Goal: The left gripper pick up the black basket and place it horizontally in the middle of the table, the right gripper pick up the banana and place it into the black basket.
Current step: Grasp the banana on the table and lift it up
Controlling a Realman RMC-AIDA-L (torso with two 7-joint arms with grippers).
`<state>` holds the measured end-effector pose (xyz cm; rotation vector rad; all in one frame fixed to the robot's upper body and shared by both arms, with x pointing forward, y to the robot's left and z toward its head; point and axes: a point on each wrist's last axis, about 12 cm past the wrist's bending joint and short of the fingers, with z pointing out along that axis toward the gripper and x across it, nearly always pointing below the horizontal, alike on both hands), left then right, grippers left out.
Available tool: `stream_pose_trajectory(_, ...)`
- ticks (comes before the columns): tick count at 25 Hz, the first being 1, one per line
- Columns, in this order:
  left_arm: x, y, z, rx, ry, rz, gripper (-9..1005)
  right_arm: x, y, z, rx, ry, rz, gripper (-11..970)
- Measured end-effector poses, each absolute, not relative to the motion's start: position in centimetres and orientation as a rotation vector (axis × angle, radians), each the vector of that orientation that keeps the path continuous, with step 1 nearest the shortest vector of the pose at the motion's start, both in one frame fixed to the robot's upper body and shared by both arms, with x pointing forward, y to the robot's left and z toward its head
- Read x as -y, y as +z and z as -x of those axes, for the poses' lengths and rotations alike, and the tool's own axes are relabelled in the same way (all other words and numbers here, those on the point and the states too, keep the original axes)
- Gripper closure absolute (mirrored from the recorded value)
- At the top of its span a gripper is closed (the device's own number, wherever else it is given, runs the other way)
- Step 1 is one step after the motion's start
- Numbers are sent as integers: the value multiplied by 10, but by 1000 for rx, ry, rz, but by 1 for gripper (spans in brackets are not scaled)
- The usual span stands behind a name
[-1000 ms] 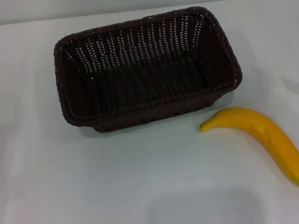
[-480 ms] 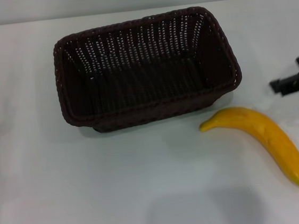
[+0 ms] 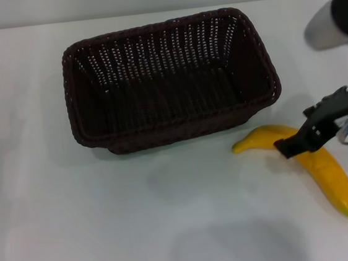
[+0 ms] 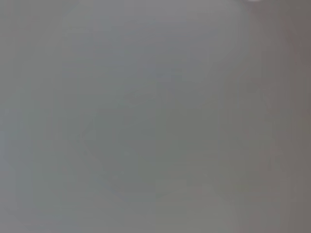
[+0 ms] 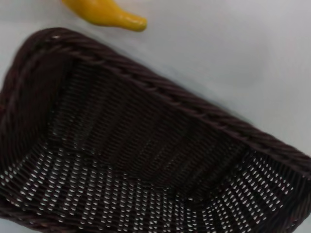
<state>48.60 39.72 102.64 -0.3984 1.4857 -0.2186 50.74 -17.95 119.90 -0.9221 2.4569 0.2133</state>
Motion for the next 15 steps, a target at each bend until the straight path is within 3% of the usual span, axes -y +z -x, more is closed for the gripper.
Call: stream_pose_trajectory(15, -398, 1026, -485, -1488, -216, 399, 126, 175, 1165, -509, -2520, 59, 896, 107)
